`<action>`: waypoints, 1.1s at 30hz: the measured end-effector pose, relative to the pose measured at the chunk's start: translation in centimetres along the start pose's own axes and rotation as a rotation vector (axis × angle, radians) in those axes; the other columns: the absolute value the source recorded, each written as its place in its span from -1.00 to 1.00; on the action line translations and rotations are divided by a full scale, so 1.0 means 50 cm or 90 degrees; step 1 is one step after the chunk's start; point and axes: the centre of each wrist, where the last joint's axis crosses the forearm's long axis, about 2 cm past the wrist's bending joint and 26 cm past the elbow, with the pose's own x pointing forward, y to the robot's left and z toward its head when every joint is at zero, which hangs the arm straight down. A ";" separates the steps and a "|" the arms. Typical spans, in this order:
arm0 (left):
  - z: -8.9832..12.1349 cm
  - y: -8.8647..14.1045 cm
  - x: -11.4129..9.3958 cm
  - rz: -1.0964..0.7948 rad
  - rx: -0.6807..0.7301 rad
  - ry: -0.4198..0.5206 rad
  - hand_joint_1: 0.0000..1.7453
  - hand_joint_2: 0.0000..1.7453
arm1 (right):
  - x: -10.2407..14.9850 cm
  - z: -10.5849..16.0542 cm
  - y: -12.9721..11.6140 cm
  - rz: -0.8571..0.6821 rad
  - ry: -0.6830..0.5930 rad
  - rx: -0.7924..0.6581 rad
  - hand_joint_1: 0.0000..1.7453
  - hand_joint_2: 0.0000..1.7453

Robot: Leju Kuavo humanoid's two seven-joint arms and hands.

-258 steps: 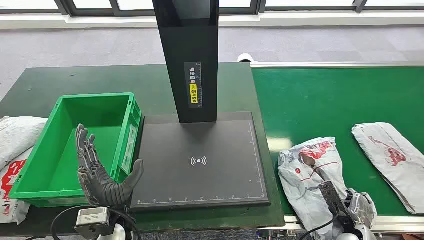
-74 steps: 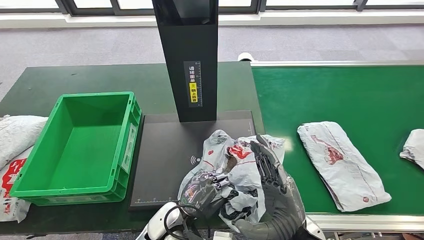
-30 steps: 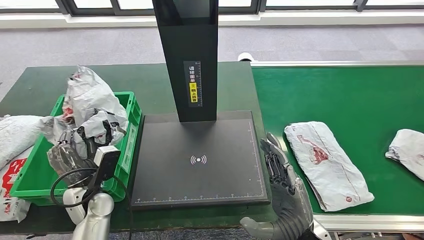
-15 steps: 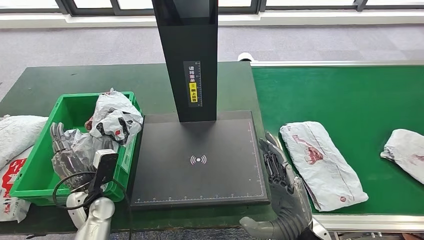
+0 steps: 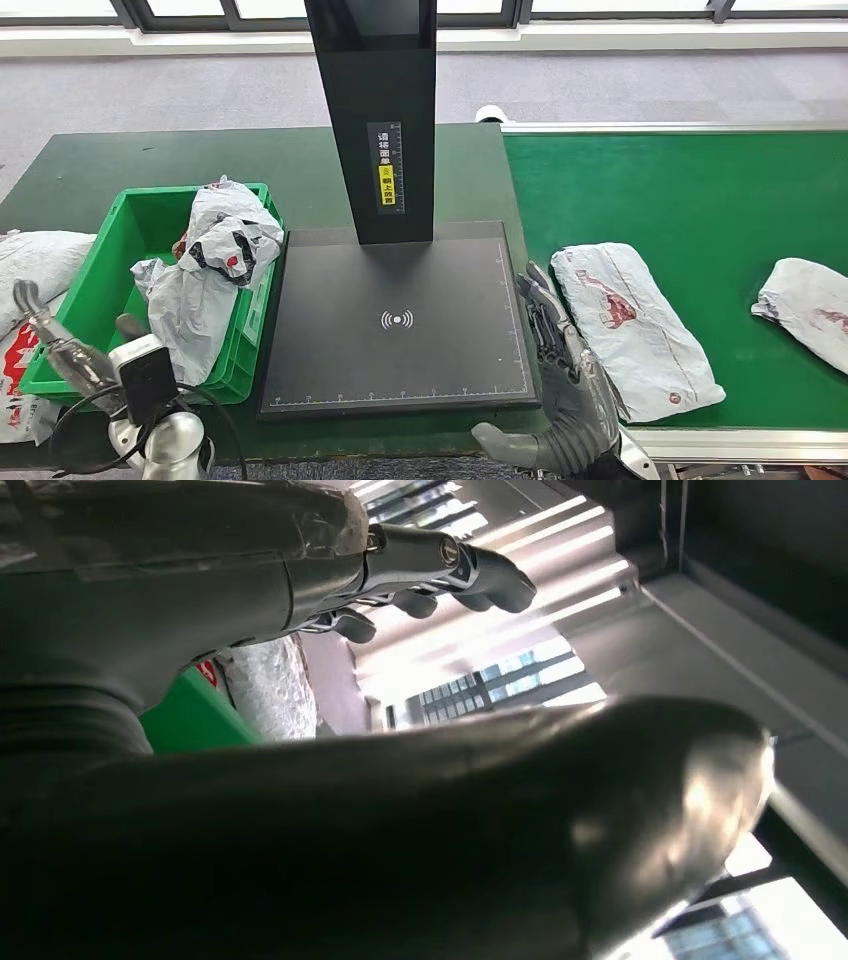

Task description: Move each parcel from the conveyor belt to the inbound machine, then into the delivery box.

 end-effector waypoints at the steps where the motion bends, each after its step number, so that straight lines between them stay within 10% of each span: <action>1: 0.001 0.009 0.009 0.018 0.024 -0.004 -1.00 -1.00 | -0.008 0.005 -0.004 0.045 0.024 -0.005 -1.00 1.00; 11: 0.016 0.060 0.092 0.207 0.019 -0.027 -1.00 -1.00 | -0.105 0.123 -0.133 0.581 0.414 -0.143 -1.00 1.00; 19: 0.010 0.039 0.145 0.246 0.012 -0.073 -1.00 -1.00 | -0.175 0.256 -0.220 0.664 0.655 -0.211 -1.00 1.00; 33: 0.004 0.018 0.162 0.284 -0.004 -0.085 -1.00 -1.00 | -0.229 0.339 -0.289 0.649 0.827 -0.222 -1.00 1.00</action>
